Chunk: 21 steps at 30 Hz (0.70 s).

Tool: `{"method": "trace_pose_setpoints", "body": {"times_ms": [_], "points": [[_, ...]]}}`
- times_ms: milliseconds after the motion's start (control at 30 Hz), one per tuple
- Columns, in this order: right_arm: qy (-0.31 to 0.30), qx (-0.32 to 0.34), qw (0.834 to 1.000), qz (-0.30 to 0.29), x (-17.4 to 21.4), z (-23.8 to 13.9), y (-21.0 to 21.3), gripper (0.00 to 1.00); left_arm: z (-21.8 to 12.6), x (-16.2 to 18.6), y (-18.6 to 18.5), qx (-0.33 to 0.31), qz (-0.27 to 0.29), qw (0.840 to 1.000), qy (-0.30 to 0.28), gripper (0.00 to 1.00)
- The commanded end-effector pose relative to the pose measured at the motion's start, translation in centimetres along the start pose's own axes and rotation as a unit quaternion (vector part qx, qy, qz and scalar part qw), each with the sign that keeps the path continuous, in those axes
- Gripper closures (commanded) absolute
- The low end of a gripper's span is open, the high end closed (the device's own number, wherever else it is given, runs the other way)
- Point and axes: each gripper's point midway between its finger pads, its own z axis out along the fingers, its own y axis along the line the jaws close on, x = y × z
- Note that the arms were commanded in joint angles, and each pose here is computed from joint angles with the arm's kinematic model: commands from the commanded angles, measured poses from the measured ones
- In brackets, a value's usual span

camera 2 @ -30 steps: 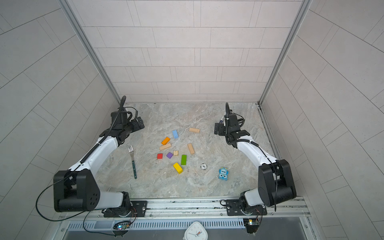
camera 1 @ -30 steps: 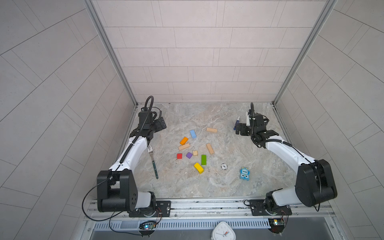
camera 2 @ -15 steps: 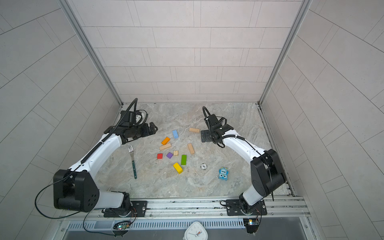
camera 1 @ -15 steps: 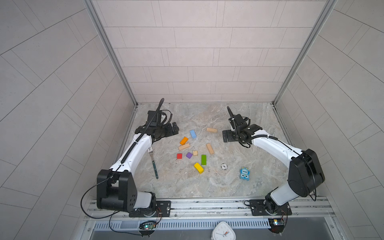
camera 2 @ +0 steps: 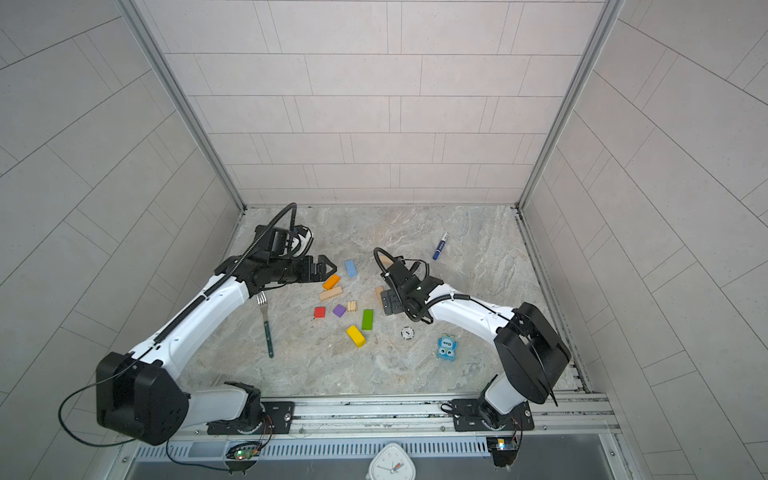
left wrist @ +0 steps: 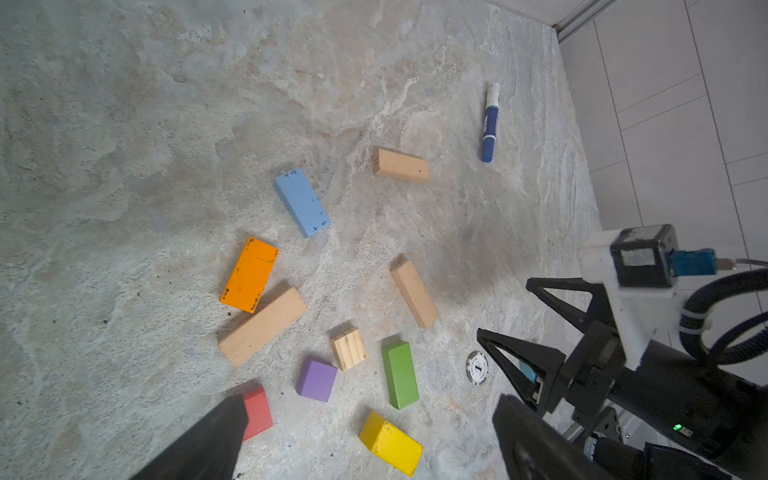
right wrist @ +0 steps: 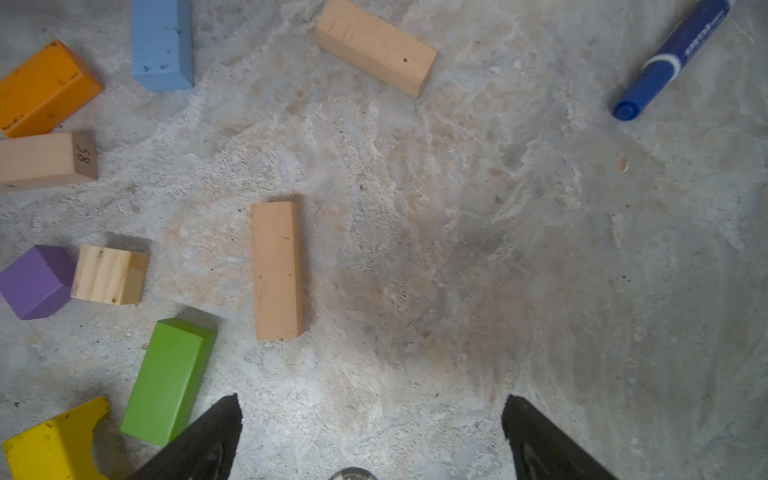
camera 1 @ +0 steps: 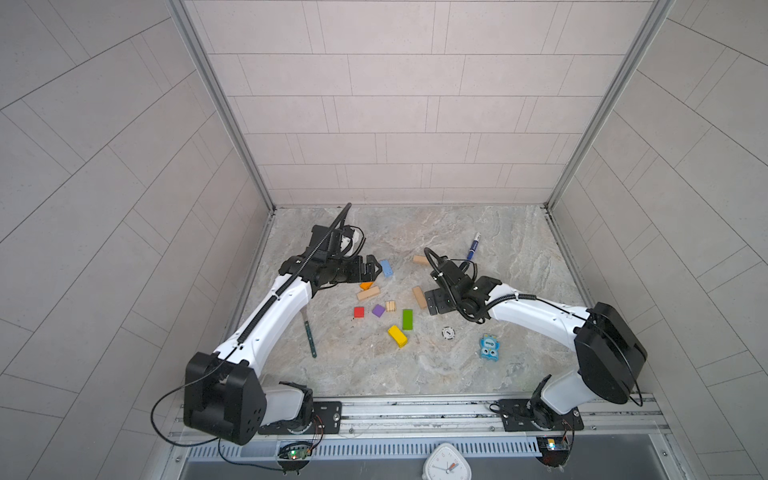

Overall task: Build the wood block tower
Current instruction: 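Raise both arms and move the grippers over the scattered blocks, then lower the right gripper onto the plain wooden block and close it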

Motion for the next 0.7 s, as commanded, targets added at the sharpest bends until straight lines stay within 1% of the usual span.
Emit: {"method": "trace_pose_setpoints", "body": {"times_ms": [0, 67, 200, 333, 500, 667], "points": [[-0.033, 0.013, 0.999, 0.025, -0.8, -0.2, -0.4, 0.01, -0.4, 1.5, 0.1, 0.001, 0.0, 1.0, 0.011, 0.0], [-0.032, 0.007, 0.999, 0.018, -0.7, 0.2, 0.2, 0.01, -0.4, 1.6, 0.1, 0.0, -0.001, 1.0, 0.008, 0.0], [-0.042, 0.021, 0.999, 0.002, -0.8, 0.7, 0.5, 0.01, -0.4, 1.7, -0.2, 0.011, -0.013, 1.0, 0.002, 0.0], [-0.034, 0.011, 0.999, -0.005, -0.8, 1.4, 1.6, 0.01, -0.6, 1.9, 0.1, 0.004, -0.013, 1.0, -0.003, 0.0], [-0.033, 0.005, 0.999, -0.021, -0.5, 2.0, 3.0, 0.04, -0.8, 1.8, 0.2, 0.001, -0.011, 1.0, -0.007, 0.0], [-0.021, 0.004, 1.0, -0.019, 0.3, 3.3, 3.5, 0.05, -1.1, 1.8, 0.3, -0.003, -0.009, 1.0, -0.013, 0.0]]}}
